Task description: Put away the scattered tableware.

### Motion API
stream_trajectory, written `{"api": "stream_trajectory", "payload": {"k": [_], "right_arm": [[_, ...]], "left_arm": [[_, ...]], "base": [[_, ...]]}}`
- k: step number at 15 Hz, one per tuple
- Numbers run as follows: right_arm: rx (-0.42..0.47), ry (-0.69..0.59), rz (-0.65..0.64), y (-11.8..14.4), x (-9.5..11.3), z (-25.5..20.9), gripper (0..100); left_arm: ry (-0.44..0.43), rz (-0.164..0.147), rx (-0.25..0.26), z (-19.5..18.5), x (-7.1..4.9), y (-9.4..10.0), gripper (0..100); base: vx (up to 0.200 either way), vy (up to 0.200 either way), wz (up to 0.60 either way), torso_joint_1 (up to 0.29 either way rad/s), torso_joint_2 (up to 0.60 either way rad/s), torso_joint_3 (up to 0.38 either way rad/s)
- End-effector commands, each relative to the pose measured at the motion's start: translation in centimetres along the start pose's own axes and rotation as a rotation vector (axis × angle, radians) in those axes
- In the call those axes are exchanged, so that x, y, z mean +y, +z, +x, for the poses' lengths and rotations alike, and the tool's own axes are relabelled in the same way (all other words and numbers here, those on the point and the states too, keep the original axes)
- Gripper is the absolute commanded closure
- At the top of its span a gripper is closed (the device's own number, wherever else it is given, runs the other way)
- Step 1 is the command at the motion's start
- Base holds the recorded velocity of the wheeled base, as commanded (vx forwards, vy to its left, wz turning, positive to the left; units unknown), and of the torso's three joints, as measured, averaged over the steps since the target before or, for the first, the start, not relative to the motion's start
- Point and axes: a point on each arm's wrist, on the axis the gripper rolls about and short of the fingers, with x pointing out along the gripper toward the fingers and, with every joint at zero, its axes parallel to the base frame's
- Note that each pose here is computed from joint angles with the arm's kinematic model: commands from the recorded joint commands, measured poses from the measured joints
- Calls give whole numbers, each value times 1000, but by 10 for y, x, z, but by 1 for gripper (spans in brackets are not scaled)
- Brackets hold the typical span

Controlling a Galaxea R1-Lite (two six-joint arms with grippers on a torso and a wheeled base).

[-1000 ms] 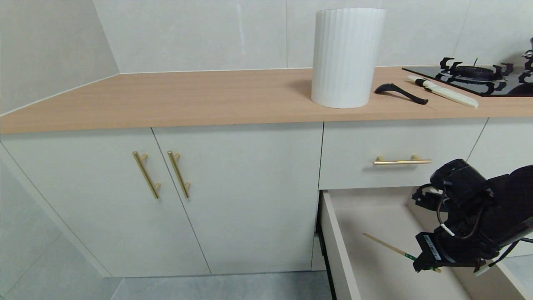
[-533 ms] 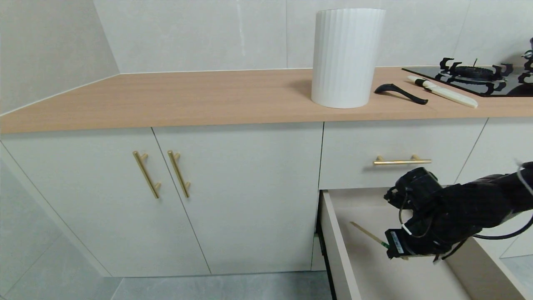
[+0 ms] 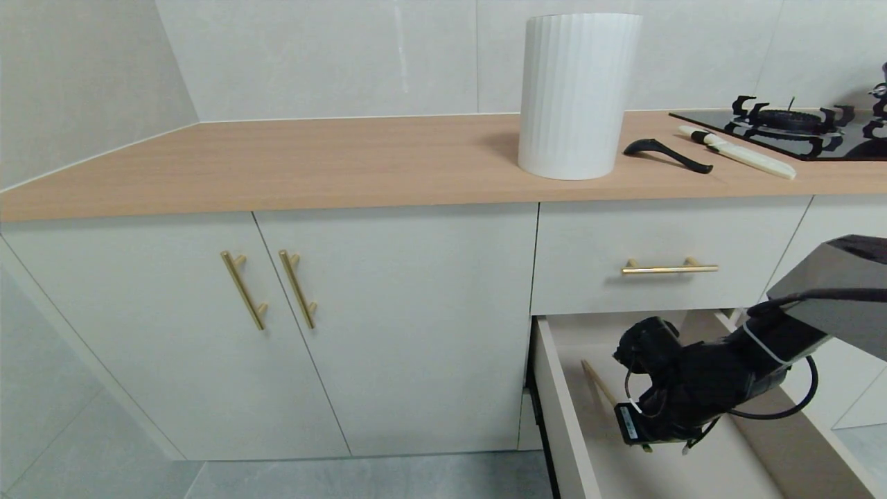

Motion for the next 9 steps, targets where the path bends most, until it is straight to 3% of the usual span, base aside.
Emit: {"api": "stream_trajectory", "payload": {"k": [1, 9], "right_arm": [[40, -33, -3, -6, -1, 21, 100], [34, -34, -3, -7, -1, 21, 100]], "left_arm": [[1, -1, 0, 0, 0, 0, 0], [1, 0, 0, 0, 0, 0, 0]], "base": [[0, 0, 0, 0, 0, 0], [0, 0, 0, 0, 0, 0]]}}
